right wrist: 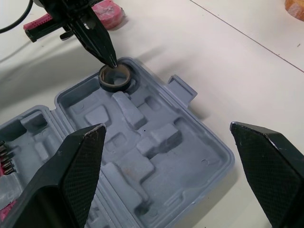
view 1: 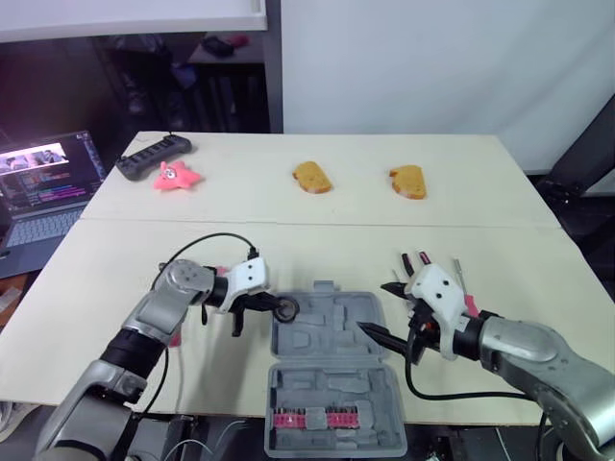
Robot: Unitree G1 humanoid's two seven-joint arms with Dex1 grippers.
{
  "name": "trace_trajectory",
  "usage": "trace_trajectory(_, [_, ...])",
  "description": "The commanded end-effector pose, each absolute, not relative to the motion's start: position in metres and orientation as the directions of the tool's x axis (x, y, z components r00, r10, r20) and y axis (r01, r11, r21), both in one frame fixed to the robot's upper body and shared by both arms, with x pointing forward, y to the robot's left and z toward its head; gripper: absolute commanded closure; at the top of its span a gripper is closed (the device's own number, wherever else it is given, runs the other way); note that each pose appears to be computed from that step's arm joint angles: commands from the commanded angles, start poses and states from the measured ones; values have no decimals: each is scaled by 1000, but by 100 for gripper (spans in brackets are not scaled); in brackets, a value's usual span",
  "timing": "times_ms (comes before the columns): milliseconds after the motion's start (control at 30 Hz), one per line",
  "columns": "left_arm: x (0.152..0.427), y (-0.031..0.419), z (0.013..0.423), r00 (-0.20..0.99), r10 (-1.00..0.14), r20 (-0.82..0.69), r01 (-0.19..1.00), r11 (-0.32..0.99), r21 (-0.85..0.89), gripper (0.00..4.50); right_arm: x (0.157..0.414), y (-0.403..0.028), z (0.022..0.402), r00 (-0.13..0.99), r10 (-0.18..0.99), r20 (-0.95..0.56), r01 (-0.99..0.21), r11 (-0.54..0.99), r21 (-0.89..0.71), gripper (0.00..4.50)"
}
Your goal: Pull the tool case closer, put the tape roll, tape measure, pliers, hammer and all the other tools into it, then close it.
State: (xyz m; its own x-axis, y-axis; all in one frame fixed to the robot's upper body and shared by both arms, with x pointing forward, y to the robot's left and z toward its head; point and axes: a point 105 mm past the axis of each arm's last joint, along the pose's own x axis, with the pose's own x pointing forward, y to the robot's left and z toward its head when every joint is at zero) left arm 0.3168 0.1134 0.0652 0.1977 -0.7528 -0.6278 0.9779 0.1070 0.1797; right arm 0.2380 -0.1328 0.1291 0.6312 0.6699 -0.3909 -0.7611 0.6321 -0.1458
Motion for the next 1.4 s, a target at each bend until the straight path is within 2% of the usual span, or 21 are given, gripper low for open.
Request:
trace_trajectory(33, [312, 120, 56, 166, -696, -699, 985, 89, 146, 446, 239, -129, 139, 643, 679, -353, -758, 631, -166, 0])
trace_trajectory(533, [308, 127, 28, 142, -552, -822, 989, 50, 137, 446, 241, -129, 141, 668, 667, -331, -737, 654, -171, 0])
trace_trajectory(733, [306, 129, 19, 113, -530, -841, 993, 44, 106, 446, 242, -129, 142, 676, 662, -325, -730, 660, -175, 0])
trace_trajectory(867, [312, 123, 25, 126, -559, -820, 991, 37, 127, 446, 243, -129, 141, 678, 659, -325, -728, 663, -174, 0])
trace_trajectory(1033, [327, 109, 62, 180, -678, -713, 982, 87, 166, 446, 245, -130, 142, 680, 659, -321, -727, 663, -177, 0])
trace_trajectory(1400, [335, 111, 98, 227, -752, -619, 973, 142, 184, 446, 245, -130, 142, 679, 661, -319, -728, 661, -180, 0])
